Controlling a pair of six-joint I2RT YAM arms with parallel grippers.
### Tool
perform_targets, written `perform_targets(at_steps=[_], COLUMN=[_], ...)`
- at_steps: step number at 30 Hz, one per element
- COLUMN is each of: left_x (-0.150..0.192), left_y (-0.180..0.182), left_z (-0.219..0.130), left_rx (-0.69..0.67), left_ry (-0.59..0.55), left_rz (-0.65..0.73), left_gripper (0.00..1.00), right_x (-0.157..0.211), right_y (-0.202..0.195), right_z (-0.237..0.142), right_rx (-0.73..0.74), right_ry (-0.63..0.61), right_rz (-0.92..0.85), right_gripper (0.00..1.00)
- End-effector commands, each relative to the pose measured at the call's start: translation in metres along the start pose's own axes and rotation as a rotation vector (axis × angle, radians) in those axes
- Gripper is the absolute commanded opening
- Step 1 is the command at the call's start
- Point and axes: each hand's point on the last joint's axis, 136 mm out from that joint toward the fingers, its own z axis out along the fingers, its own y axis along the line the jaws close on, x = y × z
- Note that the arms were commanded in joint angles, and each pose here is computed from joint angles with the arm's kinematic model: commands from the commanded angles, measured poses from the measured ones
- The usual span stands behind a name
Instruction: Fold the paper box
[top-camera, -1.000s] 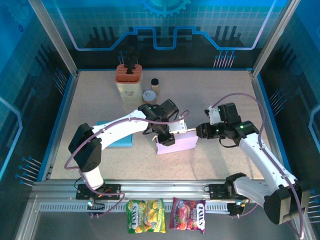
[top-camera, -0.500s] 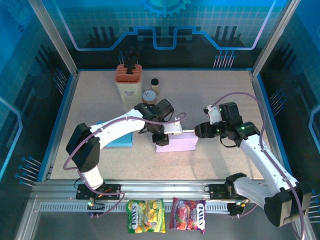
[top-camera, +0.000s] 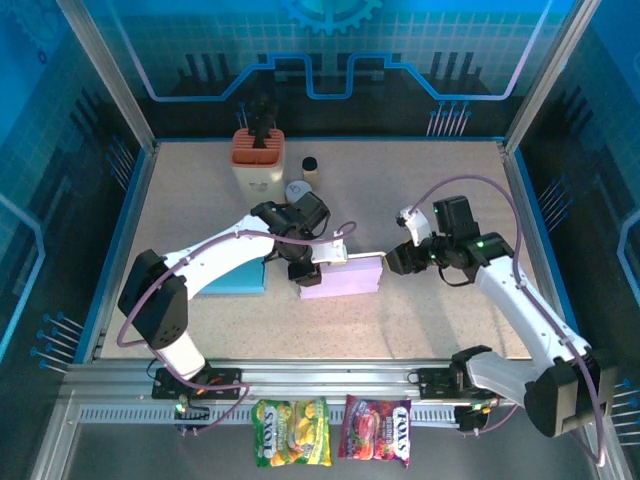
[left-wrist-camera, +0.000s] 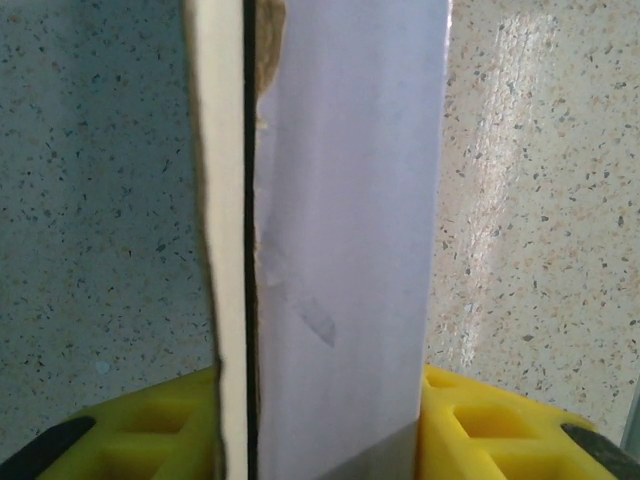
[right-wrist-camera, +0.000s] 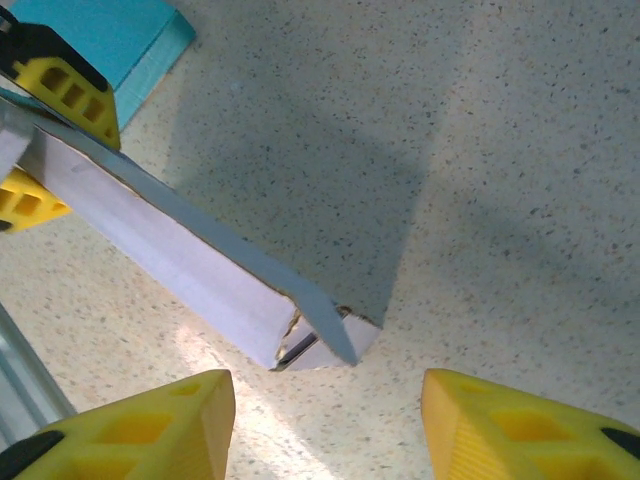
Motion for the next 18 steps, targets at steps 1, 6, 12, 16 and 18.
perform_targets(at_steps=[1,6,12,16,18], left_x=[0.003,0.000,-0.001,-0.002,-0.002], left_y=[-0.001,-0.001,-0.001,-0.001,-0.001], left_z=[-0.006,-0.007,-0.007,-0.007,-0.007], left_rx=[-0.003,-0.001,0.001,0.000,0.000], left_ry=[0.004,-0.004,-0.011,-0.015,-0.016], left_rz=[0.017,0.012,0.013,0.011,0.010], left_gripper=[0.41,0.41,0.42,0.42,0.42], right_x=[-0.006,-0.002,0.000,-0.002,-0.002], right_y=[0.000,0.007,0.009,0.011,0.011], right_z=[-0.002,0.003,0.009,0.013,0.015], right_rx=[0.010,-0.038,-0.066,-0.080,-0.084], right_ry=[0.026,0.046,0.062,0.069,0.081], right_rz=[-0.117,-0.139,-0.110,-0.106,-0.105], right_gripper=[0.53,0.44,0.39,0.39,0.37])
